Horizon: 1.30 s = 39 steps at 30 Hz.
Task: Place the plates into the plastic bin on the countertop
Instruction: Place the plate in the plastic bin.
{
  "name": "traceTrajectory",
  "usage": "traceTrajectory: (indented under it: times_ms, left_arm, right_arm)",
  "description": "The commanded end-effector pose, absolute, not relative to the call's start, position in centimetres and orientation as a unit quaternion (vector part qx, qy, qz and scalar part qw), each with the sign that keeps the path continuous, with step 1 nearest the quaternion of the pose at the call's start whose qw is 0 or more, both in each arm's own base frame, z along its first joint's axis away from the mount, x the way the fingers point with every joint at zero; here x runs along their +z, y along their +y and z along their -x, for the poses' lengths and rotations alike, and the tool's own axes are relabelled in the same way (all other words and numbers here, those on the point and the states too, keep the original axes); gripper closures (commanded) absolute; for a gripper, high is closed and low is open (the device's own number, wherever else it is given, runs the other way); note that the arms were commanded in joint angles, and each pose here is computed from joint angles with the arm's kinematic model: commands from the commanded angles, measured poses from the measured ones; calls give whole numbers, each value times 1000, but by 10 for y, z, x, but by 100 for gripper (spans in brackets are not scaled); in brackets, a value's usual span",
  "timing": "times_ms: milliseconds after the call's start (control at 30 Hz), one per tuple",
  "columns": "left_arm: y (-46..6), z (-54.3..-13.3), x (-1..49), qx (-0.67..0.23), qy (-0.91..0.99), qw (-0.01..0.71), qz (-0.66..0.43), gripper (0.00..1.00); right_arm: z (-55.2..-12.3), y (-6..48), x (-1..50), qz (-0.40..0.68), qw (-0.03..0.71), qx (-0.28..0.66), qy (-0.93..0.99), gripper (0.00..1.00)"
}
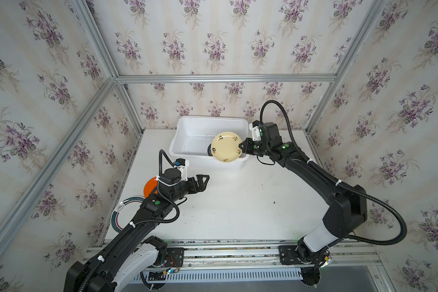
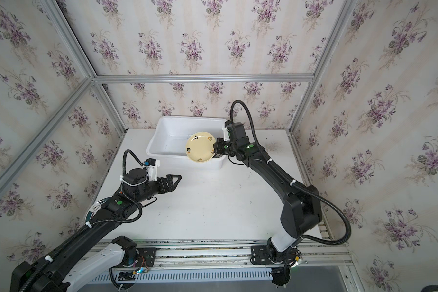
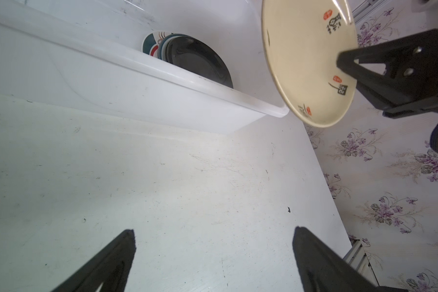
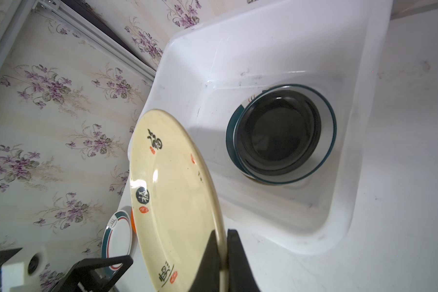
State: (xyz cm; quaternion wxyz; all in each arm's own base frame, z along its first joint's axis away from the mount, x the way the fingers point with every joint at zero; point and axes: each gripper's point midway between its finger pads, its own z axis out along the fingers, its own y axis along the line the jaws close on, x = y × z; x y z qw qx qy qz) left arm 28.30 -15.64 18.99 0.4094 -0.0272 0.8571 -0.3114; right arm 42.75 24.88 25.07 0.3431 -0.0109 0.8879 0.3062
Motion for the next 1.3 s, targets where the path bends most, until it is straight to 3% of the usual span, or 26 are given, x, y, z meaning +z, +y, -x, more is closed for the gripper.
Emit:
traceTrajectory:
  times_ms: [0, 367, 500, 967, 1067, 1167, 1267]
  left_arm:
    - [-153, -285, 193, -300, 854, 424, 21, 1]
    - [-143, -288, 193, -276, 852, 444, 26, 1]
    - [-140, -288, 191, -268, 854, 446, 28, 1]
    - [-135, -289, 183, -254, 858, 445, 35, 1]
    - [-135, -289, 183, -255, 858, 445, 35, 1]
    - [-135, -289, 183, -253, 859, 444, 35, 1]
    - [-136, -289, 184, -255, 858, 445, 34, 1]
  right_arm:
    - [-457, 238, 235, 1, 343, 268, 901, 100]
    - [-525, 252, 168, 20, 267, 188, 945, 100]
    - [-535, 236, 145, 19, 248, 120, 961, 100]
    - [-537, 224, 104, 17, 215, 70, 974, 100]
    - [-536, 224, 104, 17, 214, 68, 974, 92]
    - [-536, 225, 108, 20, 216, 73, 973, 76]
    - [-536, 225, 118, 19, 224, 78, 971, 47]
